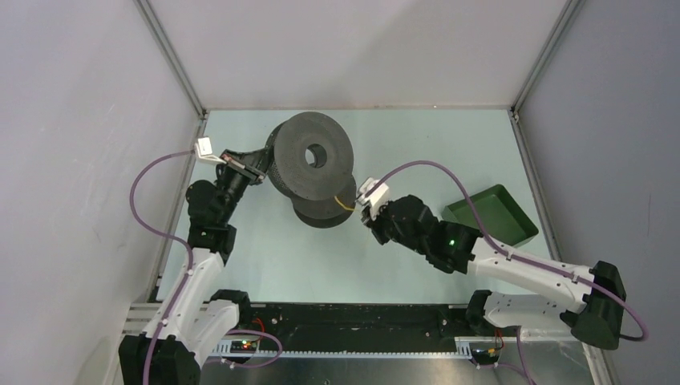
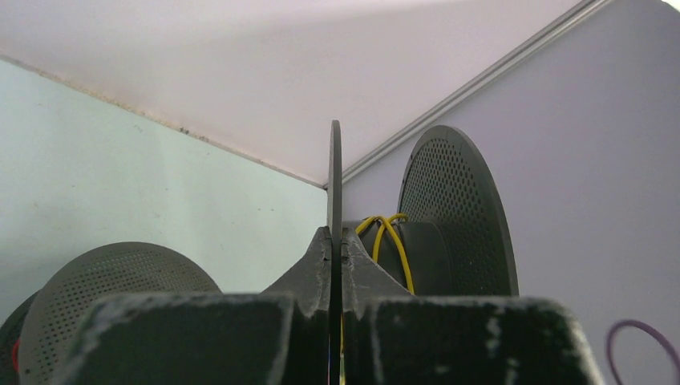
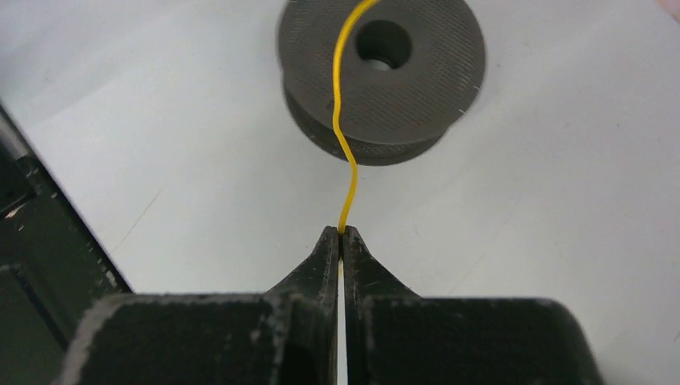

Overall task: Wrap the cables
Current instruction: Wrap the cable around the cable reel.

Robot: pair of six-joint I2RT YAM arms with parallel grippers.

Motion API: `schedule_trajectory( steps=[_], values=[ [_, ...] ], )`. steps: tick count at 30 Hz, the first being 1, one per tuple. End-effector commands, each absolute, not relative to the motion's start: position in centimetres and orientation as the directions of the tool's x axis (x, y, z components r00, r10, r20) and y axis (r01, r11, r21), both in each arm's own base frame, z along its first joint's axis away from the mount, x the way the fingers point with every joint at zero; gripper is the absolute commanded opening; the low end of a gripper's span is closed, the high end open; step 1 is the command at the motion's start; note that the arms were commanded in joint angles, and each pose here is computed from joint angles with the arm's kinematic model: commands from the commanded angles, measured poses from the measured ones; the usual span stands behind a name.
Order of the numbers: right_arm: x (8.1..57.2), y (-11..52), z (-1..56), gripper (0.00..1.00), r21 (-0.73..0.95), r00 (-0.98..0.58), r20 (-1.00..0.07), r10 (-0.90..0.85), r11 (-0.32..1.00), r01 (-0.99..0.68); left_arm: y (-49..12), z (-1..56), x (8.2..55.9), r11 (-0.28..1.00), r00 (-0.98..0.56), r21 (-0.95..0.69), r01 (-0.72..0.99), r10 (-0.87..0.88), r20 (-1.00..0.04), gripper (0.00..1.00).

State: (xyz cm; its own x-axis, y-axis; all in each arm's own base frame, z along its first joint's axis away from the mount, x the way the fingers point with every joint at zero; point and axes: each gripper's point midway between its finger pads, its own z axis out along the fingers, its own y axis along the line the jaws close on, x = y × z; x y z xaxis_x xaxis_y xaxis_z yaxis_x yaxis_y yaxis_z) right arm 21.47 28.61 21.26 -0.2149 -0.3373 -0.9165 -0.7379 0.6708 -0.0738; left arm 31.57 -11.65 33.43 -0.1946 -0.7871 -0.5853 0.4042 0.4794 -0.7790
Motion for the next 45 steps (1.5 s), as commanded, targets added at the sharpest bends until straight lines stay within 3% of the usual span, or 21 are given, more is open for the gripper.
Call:
schedule_trajectory(
  steps=[1,11,18,31,45],
  values=[
    [19.5,31.0,25.8,0.0,-0.193,-0.044,-0.925,-0.377,0.567,-0.801,-10.6,37.6,31.7,0.549,-0.059,-0.699,0.459,-0.766,-0.64,0.0],
    [18.0,38.9,31.1,0.0,-0.488,0.343,-0.819,-0.46,0.245,-0.838,-12.8,34.2,31.2,0.741,-0.108,-0.483,0.467,-0.494,-0.863,0.0],
    [21.6,41.1,35.4,0.0,-0.532,0.385,-0.808,-0.446,0.272,-0.802,-14.1,32.4,30.4,0.774,-0.138,-0.328,0.542,-0.303,-0.943,0.0],
    [27.3,36.2,36.0,0.0,-0.473,0.354,-0.851,-0.388,0.275,-0.837,-18.0,30.1,26.7,0.557,-0.216,-0.188,0.809,-0.016,-0.976,0.0],
    [26.8,33.4,34.6,0.0,-0.343,0.296,-0.929,-0.221,0.217,-0.914,-19.7,32.9,25.3,0.391,-0.206,-0.209,0.896,-0.048,-0.977,0.0]
  ],
)
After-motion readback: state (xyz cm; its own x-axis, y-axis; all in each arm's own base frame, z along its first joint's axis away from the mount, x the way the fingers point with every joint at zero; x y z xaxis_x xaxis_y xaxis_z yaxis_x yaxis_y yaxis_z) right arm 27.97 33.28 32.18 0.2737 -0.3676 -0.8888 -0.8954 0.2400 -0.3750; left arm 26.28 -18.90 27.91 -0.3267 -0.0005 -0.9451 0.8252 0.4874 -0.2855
